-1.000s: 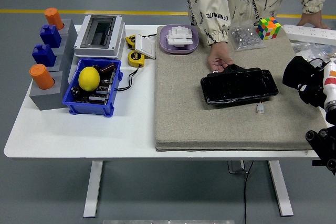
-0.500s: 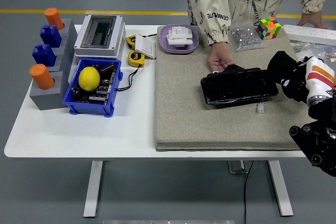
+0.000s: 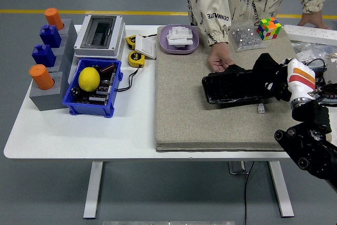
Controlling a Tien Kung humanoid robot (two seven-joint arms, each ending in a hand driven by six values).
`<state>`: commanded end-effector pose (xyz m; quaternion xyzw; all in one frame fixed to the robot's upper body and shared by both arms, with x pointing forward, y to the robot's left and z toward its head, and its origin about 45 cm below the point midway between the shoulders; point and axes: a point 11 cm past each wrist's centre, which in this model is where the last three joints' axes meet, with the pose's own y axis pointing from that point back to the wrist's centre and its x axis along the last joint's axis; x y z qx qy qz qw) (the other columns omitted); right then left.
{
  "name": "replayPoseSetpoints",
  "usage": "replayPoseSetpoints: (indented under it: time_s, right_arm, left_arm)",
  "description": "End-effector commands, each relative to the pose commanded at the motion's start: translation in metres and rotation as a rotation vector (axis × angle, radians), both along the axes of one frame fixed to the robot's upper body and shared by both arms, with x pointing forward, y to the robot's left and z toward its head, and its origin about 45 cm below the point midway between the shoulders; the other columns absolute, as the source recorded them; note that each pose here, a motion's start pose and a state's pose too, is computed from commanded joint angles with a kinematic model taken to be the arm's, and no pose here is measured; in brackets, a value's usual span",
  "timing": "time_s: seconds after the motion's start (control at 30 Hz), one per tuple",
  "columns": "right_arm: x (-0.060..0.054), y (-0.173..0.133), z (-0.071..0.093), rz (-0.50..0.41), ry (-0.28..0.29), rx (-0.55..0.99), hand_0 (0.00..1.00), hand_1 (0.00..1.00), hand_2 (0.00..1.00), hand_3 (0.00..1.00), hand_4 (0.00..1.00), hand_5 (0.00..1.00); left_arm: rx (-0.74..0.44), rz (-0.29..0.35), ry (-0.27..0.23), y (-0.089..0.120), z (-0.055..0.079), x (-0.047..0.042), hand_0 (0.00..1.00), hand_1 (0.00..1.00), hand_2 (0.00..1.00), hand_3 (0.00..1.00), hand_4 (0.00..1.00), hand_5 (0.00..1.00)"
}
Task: Pick the rag up,wipe the panel,place it on the desk
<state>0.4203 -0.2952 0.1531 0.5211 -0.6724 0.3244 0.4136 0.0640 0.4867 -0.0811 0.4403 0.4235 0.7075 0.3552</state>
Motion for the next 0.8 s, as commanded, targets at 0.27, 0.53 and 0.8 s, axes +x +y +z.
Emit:
replayPoseSetpoints:
  time_s: [0.27, 0.53, 0.8]
  right_arm:
    - [0.003, 0.023, 0.004, 0.048, -0.007, 0.001, 0.286, 0.387, 0.419, 0.437, 0.972, 0.071]
    - [0.001, 0.049, 0.007, 0.107, -0.007, -0.002, 0.286, 0.388, 0.419, 0.437, 0.97, 0.068]
    - [-0.006, 0.079, 0.003, 0.178, 0.007, 0.004, 0.292, 0.387, 0.418, 0.436, 0.969, 0.062]
  left_arm:
    - [0.0, -0.002, -0.001, 0.0, 0.0, 0.0011, 0.607, 0.642, 0.656, 0.561, 0.629, 0.443]
    - [0.002, -0.005, 0.004, 0.001, 0.0, -0.0005, 0.608, 0.642, 0.655, 0.561, 0.628, 0.442]
    - [0.005, -0.01, 0.007, 0.002, 0.001, -0.0013, 0.608, 0.642, 0.656, 0.562, 0.629, 0.443]
